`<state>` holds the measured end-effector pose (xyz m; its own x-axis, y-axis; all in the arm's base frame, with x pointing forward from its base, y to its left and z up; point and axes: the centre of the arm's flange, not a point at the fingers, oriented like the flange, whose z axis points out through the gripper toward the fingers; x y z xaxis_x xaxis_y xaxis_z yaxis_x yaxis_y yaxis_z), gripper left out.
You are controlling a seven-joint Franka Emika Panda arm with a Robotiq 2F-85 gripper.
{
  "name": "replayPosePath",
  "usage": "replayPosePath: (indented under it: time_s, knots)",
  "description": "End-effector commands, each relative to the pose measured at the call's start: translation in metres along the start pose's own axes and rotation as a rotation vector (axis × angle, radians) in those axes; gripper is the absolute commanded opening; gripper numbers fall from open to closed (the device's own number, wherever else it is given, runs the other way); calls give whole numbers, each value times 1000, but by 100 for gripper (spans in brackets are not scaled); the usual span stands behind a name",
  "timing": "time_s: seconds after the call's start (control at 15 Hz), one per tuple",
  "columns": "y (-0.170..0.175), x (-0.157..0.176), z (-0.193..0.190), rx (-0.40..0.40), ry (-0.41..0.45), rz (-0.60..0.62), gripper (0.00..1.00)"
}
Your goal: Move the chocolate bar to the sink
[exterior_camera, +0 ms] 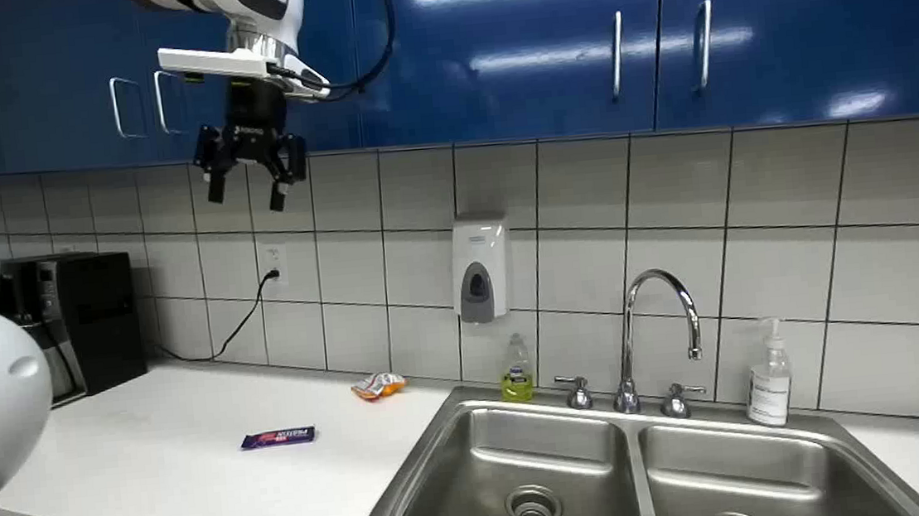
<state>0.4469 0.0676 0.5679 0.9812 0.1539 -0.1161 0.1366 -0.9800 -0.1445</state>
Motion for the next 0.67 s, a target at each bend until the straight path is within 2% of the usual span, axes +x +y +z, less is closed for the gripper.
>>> replayPosePath:
  time_s: [0.0,0.2,0.27,0.4,0.6]
  knots:
    - [0,0,0,0,0,0,100]
    - [-4,-2,0,-63,56,4,100]
    - [-7,-2,1,-128,100,6,100]
    - [-15,-2,0,-193,150,-10,100]
    - [-30,-2,11,-205,184,-24,100]
